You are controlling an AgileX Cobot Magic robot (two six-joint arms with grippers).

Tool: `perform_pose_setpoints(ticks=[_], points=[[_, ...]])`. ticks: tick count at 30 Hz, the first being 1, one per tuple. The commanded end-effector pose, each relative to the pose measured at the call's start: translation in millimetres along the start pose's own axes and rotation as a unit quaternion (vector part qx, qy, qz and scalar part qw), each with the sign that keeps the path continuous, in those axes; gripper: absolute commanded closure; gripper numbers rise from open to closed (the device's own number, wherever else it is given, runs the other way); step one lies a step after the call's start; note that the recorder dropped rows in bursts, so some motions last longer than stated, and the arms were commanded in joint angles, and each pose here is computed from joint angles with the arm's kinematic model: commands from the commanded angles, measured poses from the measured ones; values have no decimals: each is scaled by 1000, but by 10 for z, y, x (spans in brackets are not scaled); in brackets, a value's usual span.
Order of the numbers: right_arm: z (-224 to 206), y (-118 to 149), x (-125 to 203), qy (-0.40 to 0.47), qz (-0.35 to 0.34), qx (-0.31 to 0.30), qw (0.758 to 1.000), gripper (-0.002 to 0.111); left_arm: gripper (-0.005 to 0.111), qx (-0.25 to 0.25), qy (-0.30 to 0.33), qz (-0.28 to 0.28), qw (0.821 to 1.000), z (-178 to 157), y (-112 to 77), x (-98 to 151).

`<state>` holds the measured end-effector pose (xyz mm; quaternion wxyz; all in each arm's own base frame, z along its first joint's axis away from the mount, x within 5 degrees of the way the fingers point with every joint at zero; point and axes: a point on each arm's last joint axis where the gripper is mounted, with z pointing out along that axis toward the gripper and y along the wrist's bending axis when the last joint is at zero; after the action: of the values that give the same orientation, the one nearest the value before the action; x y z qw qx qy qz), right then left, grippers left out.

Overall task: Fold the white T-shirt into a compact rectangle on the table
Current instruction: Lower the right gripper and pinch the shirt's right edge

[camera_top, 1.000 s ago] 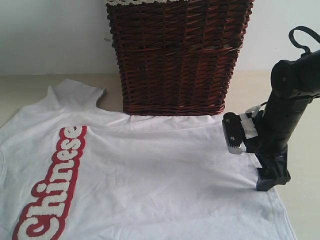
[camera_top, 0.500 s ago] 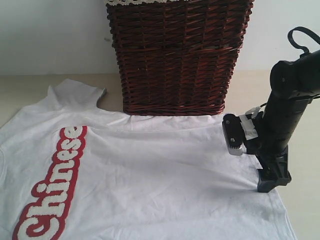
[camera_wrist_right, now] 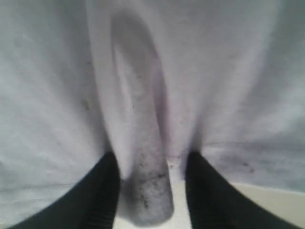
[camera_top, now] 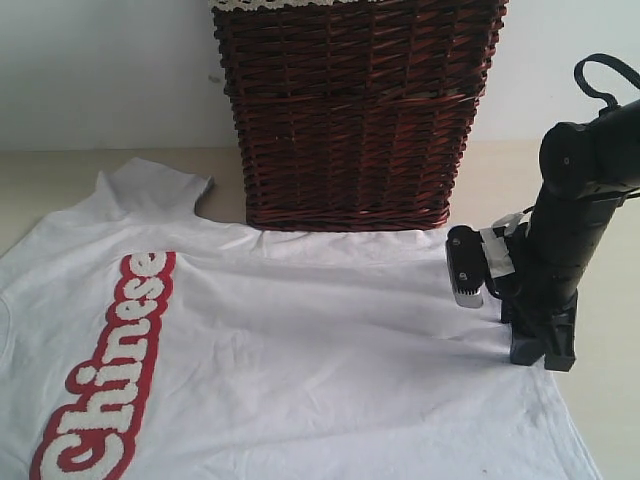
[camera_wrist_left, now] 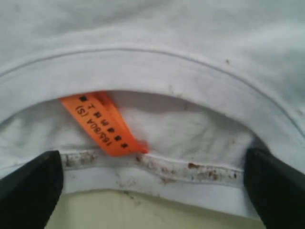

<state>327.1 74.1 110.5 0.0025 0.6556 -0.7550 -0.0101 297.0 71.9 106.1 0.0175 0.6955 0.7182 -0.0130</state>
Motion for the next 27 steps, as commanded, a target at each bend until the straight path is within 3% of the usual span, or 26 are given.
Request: perform_pose_setpoints(ticks=[1,2,27], points=[[102,-7,33,10,-7,0,1000,102,3,21,-2,2,1000,232,-59,3],[102,-7,33,10,-7,0,1000,108,3,21,-2,2,1000,232,-59,3],[101,-52,16,1,5,25,1000,108,3,21,-2,2,1000,232,-59,3]])
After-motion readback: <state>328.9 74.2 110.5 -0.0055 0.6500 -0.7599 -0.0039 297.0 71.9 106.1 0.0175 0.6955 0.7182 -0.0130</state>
